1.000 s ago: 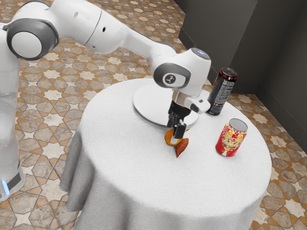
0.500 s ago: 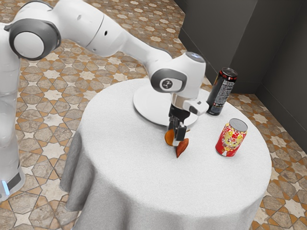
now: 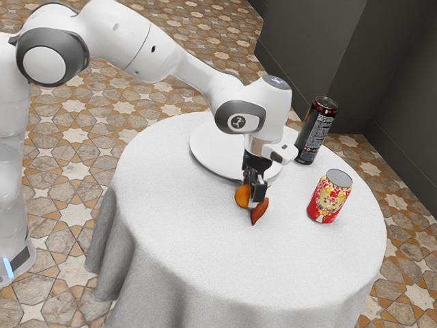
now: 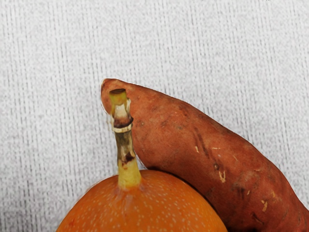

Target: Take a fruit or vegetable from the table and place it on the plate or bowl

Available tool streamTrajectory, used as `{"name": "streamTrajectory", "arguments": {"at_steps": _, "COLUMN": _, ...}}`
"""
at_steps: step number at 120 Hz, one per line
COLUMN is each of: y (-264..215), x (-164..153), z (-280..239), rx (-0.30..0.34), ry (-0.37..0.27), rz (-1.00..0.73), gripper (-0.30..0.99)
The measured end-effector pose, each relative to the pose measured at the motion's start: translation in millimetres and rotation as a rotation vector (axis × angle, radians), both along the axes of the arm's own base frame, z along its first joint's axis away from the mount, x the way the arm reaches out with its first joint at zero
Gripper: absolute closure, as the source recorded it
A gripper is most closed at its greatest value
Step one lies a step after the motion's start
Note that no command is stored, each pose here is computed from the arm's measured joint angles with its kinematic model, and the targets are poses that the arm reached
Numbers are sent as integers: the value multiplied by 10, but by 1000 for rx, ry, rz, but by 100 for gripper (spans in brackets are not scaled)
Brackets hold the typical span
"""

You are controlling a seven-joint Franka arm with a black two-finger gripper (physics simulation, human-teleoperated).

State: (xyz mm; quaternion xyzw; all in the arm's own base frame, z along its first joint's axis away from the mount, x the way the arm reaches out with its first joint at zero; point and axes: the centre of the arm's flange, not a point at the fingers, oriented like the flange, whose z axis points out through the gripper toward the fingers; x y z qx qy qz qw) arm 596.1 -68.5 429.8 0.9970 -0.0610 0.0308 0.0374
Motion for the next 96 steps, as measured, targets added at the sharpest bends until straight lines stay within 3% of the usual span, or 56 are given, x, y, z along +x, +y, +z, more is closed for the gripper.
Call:
{"name": "streamTrajectory", "arguments": {"at_steps": 19, "y": -1, "x": 2, "z": 2, "rx": -1, "ry": -2, "rz": 3, "gripper": 29}}
{"name": "streamTrajectory", "arguments": {"at_steps": 40, "y": -17, "x": -51, "z": 150, "rx": 7, "ry": -9, "rz": 7, "gripper": 33}}
{"name": "streamTrajectory", "arguments": {"at_steps": 54, "y": 21, "x": -234, "z": 636, "rx": 38, "ry": -39, "rz": 15, "gripper": 34}}
{"name": "streamTrajectory", "arguments": {"at_steps": 67, "y": 112, "x": -319, "z": 1125, "rx": 109, "ry": -60, "rz": 13, "gripper": 34}}
{"name": "streamTrajectory", "arguments": {"at_steps": 81, "y": 307, "x": -331, "z": 1203, "rx": 164, "ry": -10, "rz": 26, "gripper": 34}}
{"name": "streamTrajectory", "arguments": {"at_steps": 96, "y": 658, "x": -181, "z": 1071, "rx": 183, "ry": 53, "rz": 57, "gripper": 34}}
